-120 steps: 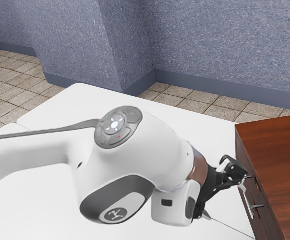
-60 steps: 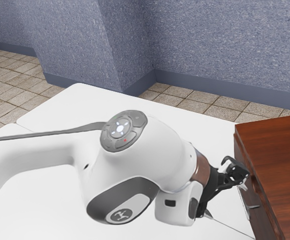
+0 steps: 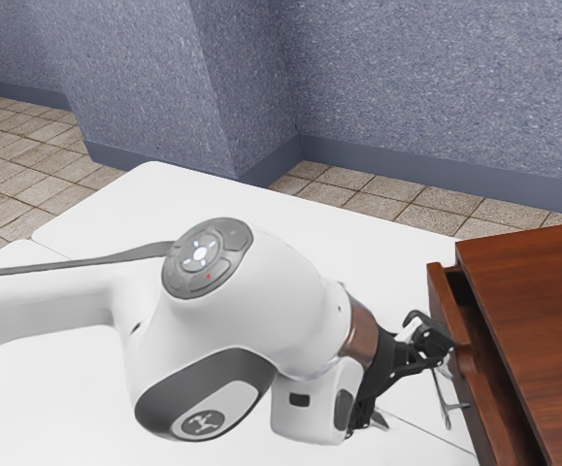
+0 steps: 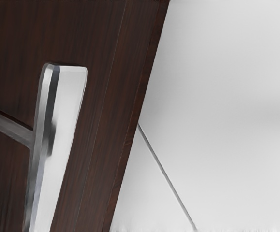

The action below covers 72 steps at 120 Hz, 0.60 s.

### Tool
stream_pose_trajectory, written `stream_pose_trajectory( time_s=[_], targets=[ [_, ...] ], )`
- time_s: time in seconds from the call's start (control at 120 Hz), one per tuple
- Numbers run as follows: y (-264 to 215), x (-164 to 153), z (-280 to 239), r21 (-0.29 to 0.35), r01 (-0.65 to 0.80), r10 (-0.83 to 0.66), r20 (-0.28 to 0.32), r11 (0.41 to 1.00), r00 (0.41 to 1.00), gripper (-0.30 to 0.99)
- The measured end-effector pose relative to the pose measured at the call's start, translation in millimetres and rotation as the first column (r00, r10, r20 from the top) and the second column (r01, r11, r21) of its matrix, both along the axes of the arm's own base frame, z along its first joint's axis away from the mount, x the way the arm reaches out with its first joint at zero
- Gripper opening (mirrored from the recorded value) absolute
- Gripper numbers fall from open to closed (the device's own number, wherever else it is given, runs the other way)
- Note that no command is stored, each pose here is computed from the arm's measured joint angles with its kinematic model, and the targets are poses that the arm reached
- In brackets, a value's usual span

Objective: Pull the drawer handle with one arm to open the drawer

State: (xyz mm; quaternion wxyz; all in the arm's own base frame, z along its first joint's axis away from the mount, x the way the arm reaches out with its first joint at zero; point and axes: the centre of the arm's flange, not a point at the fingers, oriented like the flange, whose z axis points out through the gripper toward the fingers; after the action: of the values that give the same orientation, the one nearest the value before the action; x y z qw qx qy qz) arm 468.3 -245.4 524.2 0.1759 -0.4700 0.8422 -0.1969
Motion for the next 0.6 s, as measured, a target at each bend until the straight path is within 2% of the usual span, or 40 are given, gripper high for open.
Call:
stream_pose_trajectory(
  time_s=[0.175,0.6],
  targets=[
    [3.4,-3.7,-0.3,0.017,-0.006,0.006,-0.03,1.0,1.0,0.67],
    [21.2,-20.9,5.8,0.02,-0.02,0.021,-0.05,1.0,0.999,0.65]
  ],
)
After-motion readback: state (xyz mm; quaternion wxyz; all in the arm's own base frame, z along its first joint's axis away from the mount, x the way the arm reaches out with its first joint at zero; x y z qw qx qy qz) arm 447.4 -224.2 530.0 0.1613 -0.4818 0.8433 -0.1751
